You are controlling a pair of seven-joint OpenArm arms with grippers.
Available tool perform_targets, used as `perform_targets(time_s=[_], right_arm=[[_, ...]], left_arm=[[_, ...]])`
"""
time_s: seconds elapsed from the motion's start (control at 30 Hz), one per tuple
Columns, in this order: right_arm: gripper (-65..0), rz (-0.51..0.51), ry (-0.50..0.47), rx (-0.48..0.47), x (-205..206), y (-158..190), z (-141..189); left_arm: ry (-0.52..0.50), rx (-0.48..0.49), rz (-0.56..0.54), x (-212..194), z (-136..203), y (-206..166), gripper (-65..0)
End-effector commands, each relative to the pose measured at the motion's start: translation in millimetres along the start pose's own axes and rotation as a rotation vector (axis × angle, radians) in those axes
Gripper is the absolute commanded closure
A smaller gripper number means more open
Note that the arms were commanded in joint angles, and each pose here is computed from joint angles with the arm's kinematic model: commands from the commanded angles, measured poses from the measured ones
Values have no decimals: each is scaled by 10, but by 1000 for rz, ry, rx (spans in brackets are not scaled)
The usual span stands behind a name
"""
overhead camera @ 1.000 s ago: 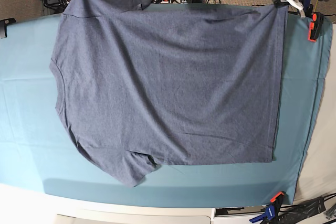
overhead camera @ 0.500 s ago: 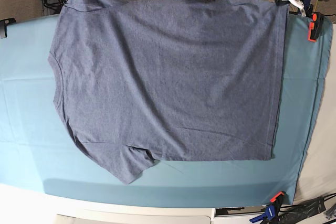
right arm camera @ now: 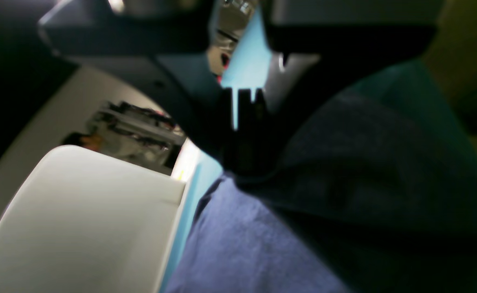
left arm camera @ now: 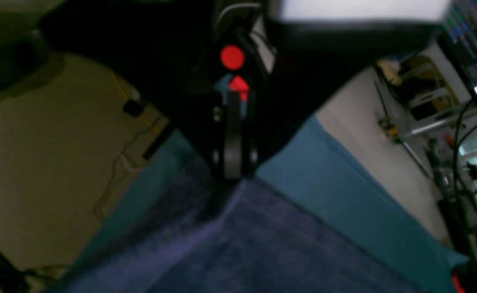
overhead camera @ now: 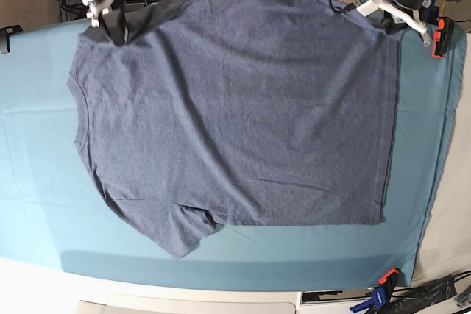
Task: Fold the T-shirt properly
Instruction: 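Lower the held edge onto the table and open both grippers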
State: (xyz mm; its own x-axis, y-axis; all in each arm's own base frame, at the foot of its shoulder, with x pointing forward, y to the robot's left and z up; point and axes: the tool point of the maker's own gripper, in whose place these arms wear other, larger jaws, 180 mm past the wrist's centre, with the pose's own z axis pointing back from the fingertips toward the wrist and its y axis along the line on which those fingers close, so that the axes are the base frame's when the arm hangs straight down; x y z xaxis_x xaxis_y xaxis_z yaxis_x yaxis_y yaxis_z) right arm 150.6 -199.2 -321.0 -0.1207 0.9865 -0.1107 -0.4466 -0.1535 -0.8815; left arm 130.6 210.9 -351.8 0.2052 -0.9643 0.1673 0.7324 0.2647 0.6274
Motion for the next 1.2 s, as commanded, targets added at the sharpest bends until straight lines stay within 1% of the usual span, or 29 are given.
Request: perform_targets(time_s=[0.0, 0.13, 0.23, 0.37, 0.5, 0.7, 0.77, 0.87, 0.93, 1.03, 1.17], right_arm=[[0, -14, -4, -30, 8, -109, -54], [0, -86, 7, -4, 18, -137, -253], [0, -132, 17, -39, 16, -263, -375], [0, -200, 29, -86, 18, -430, -506], [0, -260, 46, -95, 34, -498, -597], [0, -306, 82, -111, -4, -542, -633], [0, -317, 110, -125, -79, -575, -641], [0, -376, 153, -135, -231, -617, -661], [0, -397, 176, -152, -315, -659, -665], [0, -394, 173, -158, -330, -681, -670], [0, -417, 156, -108, -283, -596, -687]], left_arm=[[-21, 38, -11, 47, 8, 122, 0], [-36, 68, 0, 89, -40, 254, 0], [-49, 80, 25, 125, -73, 330, 0], [-57, 94, 21, 137, -102, 389, 0], [-57, 101, 5, 117, -129, 428, 0], [-70, 100, -2, 129, -134, 433, 0], [-75, 115, -2, 147, -147, 488, 0], [-84, 149, -2, 180, -174, 612, 0], [-93, 166, 8, 207, -191, 692, 0], [-108, 163, 29, 246, -216, 744, 0], [-121, 161, 43, 281, -235, 791, 0]])
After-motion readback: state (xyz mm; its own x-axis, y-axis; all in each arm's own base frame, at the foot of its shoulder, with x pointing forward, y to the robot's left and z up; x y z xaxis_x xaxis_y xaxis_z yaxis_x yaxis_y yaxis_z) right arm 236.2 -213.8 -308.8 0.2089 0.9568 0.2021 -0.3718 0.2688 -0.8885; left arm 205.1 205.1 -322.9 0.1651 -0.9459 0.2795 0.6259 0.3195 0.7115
